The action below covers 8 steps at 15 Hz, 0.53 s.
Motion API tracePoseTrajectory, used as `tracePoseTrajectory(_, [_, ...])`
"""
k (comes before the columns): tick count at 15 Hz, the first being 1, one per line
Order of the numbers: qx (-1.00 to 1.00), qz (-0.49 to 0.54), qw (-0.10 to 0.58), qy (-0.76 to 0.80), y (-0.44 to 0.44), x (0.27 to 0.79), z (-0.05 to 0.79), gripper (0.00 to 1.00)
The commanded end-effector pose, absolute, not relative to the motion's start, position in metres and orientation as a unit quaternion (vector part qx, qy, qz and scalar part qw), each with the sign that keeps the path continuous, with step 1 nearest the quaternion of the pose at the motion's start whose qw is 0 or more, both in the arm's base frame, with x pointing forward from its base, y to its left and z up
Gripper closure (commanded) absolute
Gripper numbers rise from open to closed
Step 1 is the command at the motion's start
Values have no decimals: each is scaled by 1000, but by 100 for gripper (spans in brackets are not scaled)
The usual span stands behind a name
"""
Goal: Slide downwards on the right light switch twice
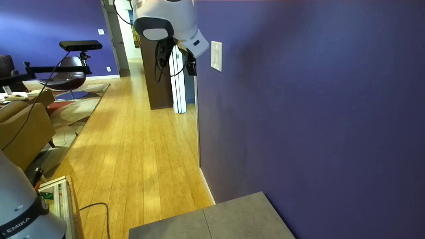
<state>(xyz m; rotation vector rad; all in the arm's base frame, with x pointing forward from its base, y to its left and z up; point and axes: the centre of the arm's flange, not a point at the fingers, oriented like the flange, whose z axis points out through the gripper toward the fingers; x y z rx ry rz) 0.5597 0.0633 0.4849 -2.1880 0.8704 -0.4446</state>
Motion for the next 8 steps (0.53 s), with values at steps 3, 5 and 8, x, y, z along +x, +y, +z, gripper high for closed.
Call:
tracePoseTrajectory(3, [-900, -191, 228, 317, 63, 506, 570, 0])
tracePoseTrajectory(5, [-918, -203, 177, 291, 54, 490, 590, 0])
tracePoseTrajectory(8, [-925, -205, 160, 275, 45, 490, 576, 0])
